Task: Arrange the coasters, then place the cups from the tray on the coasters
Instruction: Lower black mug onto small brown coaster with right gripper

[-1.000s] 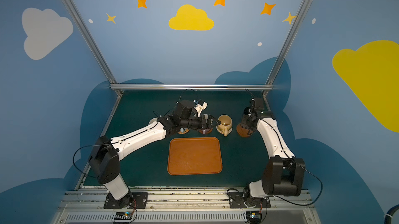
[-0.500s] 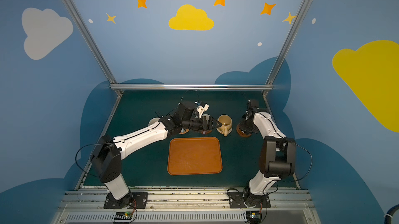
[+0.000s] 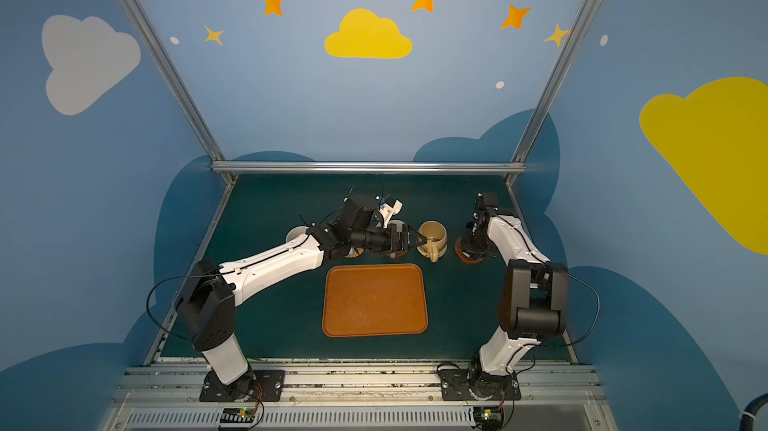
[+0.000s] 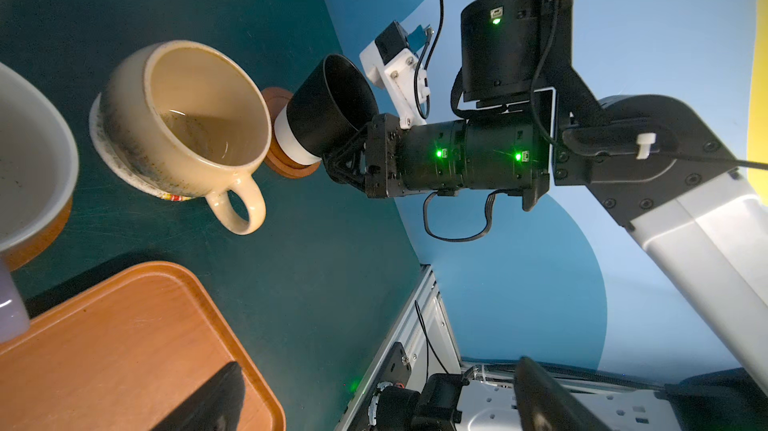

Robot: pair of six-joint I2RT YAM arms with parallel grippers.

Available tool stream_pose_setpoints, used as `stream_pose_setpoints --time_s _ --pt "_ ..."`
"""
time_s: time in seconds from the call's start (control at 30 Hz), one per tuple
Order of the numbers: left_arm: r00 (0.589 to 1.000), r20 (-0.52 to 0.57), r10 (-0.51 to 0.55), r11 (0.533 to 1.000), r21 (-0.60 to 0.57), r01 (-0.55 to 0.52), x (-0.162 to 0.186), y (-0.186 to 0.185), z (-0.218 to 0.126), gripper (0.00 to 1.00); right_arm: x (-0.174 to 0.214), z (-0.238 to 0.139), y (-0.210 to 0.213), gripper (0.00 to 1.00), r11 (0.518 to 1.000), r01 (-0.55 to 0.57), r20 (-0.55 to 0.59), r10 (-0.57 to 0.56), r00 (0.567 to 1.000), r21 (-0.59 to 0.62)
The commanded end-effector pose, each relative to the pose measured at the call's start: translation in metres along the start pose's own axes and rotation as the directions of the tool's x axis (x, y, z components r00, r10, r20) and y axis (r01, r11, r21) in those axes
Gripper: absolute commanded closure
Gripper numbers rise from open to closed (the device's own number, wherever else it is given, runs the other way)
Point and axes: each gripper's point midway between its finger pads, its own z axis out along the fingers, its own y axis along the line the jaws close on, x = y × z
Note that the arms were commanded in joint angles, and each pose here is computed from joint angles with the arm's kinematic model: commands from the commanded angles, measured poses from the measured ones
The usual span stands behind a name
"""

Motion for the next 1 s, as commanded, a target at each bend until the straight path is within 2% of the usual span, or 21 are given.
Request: stream_pose_setpoints --time_s 0.0,0.37,0.97 --pt "1.0 -0.001 0.025 1.0 0.019 -0.025 -0.003 -0.008 0.001 0.0 -0.011 0.001 0.004 1.0 1.0 -0.008 0.048 0.009 0.999 -0.019" --pt "1.0 0.001 0.024 0.999 0.029 -0.024 -0.003 -0.008 0.001 0.0 -0.001 0.017 0.0 1.0 1.0 -0.017 0.034 0.016 0.999 0.014" --pt "1.0 0.01 0.017 0.999 0.039 -0.017 -0.003 -0.006 0.0 0.0 0.007 0.005 0.001 1.0 1.0 0.0 0.069 -0.001 0.998 0.022"
